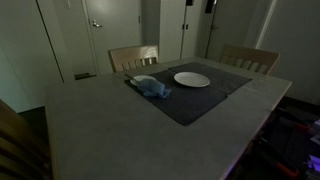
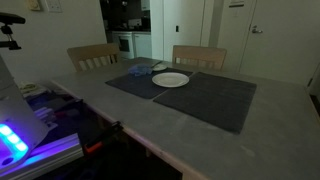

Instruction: Use the blue towel to wipe the white plate on the right

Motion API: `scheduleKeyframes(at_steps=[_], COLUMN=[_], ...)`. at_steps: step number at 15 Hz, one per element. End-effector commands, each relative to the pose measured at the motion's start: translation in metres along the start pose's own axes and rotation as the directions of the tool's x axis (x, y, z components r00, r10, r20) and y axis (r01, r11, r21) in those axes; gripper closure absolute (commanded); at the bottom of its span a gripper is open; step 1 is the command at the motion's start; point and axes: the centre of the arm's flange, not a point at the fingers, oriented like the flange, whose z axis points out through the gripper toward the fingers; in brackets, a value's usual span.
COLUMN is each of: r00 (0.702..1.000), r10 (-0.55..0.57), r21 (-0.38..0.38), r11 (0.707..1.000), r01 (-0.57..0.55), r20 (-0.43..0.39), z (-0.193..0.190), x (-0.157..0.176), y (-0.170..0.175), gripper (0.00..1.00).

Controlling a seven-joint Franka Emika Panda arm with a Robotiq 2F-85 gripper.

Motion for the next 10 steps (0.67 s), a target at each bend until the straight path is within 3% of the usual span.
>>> scheduleKeyframes(at_steps=[1, 10], r00=[1.000, 1.000], r10=[0.000, -0.007], r21=[0.000, 0.002], r11=[1.000, 1.000], r01=[0.000, 0.007], r20=[-0.002, -0.001], z=[-0.0010, 0.0007], x=[-0.0001, 0.0026], y=[-0.0001, -0.0021], gripper=[0.00, 0.00])
